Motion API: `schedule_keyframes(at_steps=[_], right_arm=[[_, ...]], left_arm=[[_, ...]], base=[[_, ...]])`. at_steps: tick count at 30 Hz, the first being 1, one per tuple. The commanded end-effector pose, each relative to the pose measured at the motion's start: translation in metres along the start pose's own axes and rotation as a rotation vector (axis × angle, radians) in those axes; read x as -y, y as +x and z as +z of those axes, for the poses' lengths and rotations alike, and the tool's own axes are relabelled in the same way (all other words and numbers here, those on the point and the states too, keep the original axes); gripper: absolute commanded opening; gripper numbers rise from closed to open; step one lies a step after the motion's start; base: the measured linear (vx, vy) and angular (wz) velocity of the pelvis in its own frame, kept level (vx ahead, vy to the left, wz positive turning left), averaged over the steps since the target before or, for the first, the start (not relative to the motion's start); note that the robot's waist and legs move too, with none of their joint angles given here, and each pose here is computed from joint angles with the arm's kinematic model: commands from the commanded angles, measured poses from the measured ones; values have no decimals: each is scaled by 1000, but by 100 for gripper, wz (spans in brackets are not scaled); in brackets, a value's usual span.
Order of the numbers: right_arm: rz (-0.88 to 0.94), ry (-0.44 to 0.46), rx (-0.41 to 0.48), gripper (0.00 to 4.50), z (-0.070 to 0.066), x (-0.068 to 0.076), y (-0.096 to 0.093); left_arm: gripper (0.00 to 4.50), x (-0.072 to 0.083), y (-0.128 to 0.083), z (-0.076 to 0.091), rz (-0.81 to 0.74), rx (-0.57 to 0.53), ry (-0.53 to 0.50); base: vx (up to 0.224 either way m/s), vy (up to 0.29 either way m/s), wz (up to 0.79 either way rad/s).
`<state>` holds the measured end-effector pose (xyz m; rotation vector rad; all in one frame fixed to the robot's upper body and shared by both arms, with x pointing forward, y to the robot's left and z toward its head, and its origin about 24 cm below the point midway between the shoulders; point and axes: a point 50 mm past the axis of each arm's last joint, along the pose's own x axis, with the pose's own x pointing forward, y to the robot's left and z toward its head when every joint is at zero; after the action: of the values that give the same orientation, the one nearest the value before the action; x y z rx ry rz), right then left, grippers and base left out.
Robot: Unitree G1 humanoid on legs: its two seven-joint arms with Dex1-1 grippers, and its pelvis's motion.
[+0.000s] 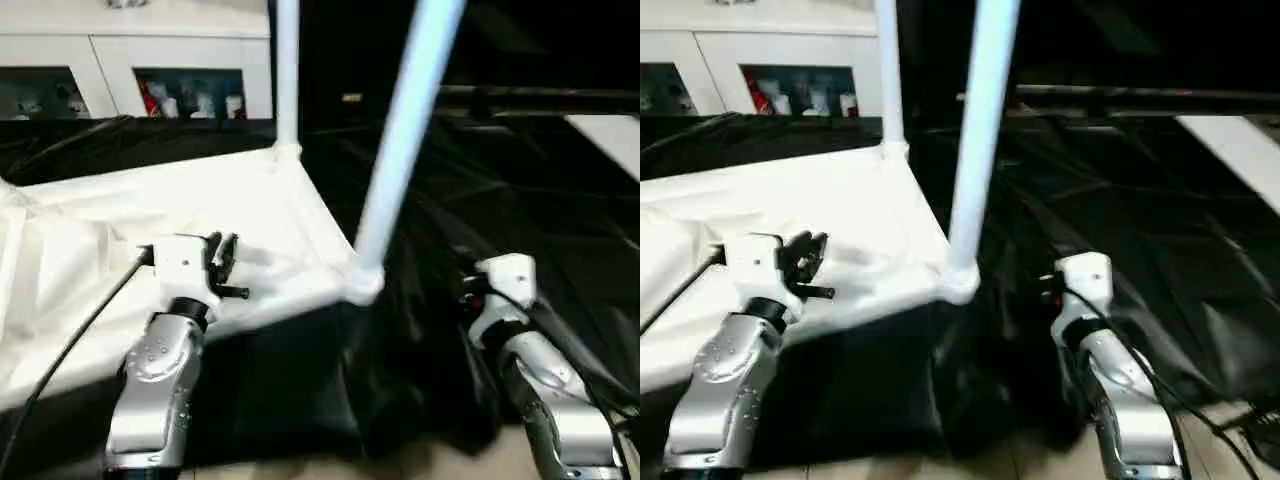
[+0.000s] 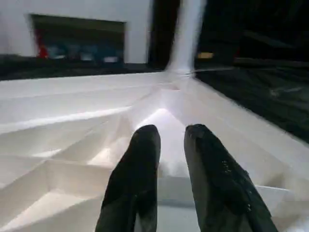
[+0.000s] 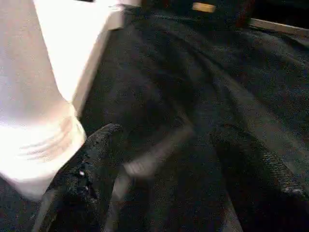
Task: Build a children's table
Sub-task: Move to table
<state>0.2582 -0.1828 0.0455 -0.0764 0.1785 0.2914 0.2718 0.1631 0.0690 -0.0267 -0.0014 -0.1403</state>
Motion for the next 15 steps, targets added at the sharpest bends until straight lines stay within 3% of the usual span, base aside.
schedule_keyframes(at_steps=[1,2,3,5,15], right_arm=[[-47,23,30,323,2,4,0],[-47,23,30,323,2,4,0],[-89,78,42,323,2,9,-1],[-103,87,42,323,2,11,-1],[-121,68,35,323,1,19,-2]], left_arm=[[108,-2,-2,3,23,9,6],[108,-2,-2,3,23,9,6],[108,-3,-3,3,32,9,-1],[108,-4,-4,4,38,15,-14],[108,-5,-3,3,33,-1,-9]], base=[[172,-109,37],[179,-201,44],[67,-170,16],[-84,-152,11],[8,-66,2]])
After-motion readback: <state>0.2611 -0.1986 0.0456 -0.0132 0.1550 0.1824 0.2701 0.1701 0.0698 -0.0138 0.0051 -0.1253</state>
